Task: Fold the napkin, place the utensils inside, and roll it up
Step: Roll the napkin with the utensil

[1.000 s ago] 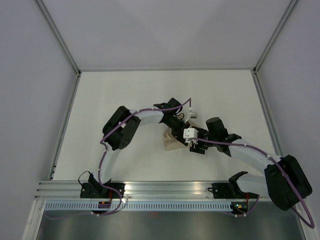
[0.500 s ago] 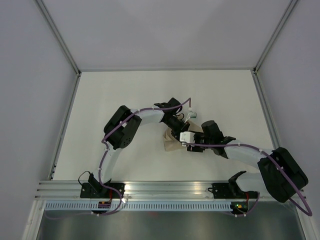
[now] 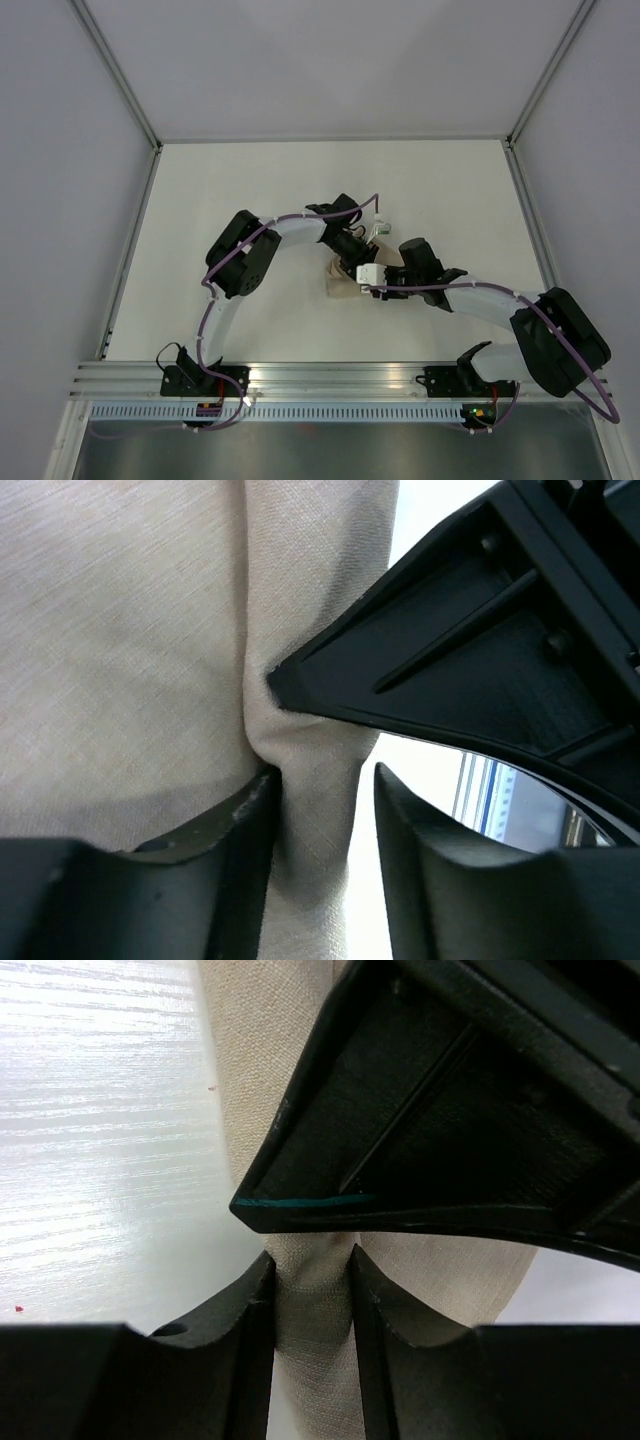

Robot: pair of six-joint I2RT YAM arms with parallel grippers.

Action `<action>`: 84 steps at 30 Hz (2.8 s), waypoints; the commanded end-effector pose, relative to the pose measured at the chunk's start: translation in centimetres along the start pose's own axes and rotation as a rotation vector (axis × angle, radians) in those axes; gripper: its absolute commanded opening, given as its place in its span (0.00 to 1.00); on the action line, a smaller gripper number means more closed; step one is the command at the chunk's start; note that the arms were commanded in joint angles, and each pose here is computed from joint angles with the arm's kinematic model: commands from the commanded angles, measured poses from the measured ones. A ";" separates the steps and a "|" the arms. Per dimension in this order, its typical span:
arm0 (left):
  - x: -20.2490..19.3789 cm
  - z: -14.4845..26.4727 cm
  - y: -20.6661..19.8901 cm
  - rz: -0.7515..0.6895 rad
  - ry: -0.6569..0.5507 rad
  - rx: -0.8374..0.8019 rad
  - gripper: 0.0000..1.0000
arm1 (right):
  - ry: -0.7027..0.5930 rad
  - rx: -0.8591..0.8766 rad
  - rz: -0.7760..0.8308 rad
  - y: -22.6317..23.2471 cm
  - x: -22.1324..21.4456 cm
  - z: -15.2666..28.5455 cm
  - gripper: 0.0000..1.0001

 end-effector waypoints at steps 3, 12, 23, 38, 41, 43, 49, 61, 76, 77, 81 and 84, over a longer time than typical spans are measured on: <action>1.2 3.1 -0.5 0.026 -0.041 0.115 0.52 | 0.073 0.107 -0.061 1.5 -1.3 -0.2 0.25; 2.5 8.5 -0.1 0.042 -0.269 0.331 0.54 | 0.042 0.215 -0.150 0.4 -1.0 0.1 0.22; 1.9 14.8 -2.8 -0.104 -0.682 0.809 0.53 | 0.054 0.446 -0.345 -1.6 -1.8 -0.2 0.21; 1.9 8.4 -7.5 -0.747 -0.520 1.089 0.62 | 0.118 0.534 -0.486 -2.8 -3.7 -2.2 0.20; 1.7 5.9 -7.3 -0.843 -0.419 1.076 0.63 | 0.124 0.539 -0.499 -2.9 -3.8 -2.4 0.20; 1.6 4.5 -7.3 -0.903 -0.370 1.061 0.63 | 0.131 0.542 -0.505 -2.8 -3.9 -2.5 0.20; 1.4 1.1 -5.9 -0.997 -0.238 1.000 0.66 | 0.144 0.542 -0.513 -2.9 -4.3 -2.7 0.20; -0.1 -2.3 -2.9 -0.998 -0.084 0.897 0.67 | 0.148 0.552 -0.520 -2.8 -4.4 -2.8 0.20; -3.1 -3.9 -1.7 -0.767 -0.018 0.733 0.15 | 0.134 0.533 -0.523 -3.2 -4.2 -2.6 0.26; -3.2 -4.0 -1.6 -0.730 -0.031 0.722 0.12 | 0.130 0.529 -0.522 -3.3 -4.1 -2.5 0.28; -3.8 -4.5 -1.7 -0.654 -0.041 0.644 0.03 | 0.109 0.495 -0.522 -3.6 -3.8 -2.2 0.48; -4.3 -4.6 -1.6 -0.594 -0.027 0.589 0.02 | 0.093 0.459 -0.519 -4.1 -3.4 -1.5 0.57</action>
Point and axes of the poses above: each gripper's point midway between its finger pads, its own z axis back along the fingers, its own y axis along the line the jaws close on, x = y × z, the point moved 7 cm from there along z, back along the fingers, and after that the axes turned 8 degrees about -z, right-handed, at the moved point
